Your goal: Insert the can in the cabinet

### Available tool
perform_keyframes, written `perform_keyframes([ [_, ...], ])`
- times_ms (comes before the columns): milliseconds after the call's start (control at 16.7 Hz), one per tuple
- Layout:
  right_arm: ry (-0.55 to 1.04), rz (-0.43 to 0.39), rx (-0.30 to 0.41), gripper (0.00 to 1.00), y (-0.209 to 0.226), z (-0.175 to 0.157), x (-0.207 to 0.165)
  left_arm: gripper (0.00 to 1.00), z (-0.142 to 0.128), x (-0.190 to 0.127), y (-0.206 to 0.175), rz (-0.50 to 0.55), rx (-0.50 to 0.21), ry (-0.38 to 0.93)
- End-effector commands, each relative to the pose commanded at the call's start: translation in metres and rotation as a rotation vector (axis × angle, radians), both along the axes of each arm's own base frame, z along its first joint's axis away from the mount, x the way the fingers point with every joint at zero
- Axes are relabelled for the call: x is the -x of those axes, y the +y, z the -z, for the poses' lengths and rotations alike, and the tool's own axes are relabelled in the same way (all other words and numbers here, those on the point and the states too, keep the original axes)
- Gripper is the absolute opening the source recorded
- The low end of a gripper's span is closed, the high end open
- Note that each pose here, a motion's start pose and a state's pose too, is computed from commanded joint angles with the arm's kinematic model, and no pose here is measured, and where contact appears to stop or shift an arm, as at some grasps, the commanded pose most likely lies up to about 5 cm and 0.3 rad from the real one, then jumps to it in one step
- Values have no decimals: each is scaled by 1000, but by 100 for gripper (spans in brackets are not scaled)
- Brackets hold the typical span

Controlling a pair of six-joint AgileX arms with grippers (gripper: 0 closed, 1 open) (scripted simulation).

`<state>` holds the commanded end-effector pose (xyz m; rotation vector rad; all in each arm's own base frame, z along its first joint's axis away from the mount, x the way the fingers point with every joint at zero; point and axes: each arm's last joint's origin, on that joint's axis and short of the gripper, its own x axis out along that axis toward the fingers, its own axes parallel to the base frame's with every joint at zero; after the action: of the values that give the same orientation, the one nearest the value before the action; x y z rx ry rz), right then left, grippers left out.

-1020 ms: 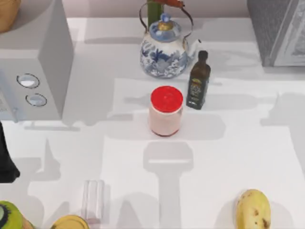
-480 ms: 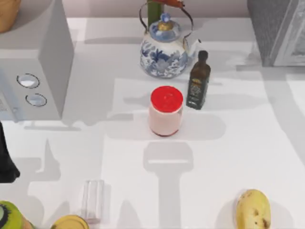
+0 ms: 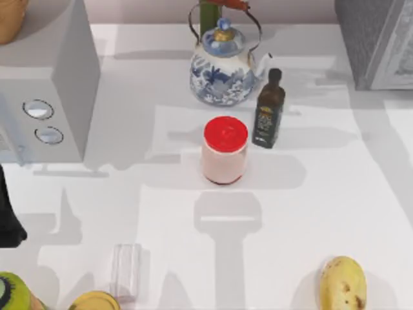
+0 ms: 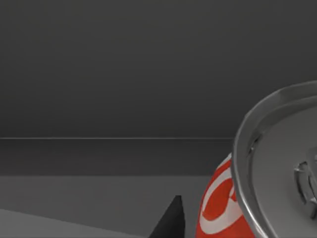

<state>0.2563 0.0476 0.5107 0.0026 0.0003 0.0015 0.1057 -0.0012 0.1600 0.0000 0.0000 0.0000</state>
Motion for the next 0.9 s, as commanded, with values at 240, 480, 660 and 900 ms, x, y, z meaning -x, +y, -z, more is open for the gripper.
perform_keyframes([
  [240,19,5,1,0,-1,0,-9,100,0,0,0,0,0,0],
  [480,55,5,7,0,3,-7,-49,100,0,0,0,0,0,0],
  [660,18,-5,2,0,5,-25,-77,100,0,0,0,0,0,0],
  [900,-36,-16,-6,0,7,-39,-106,100,0,0,0,0,0,0],
])
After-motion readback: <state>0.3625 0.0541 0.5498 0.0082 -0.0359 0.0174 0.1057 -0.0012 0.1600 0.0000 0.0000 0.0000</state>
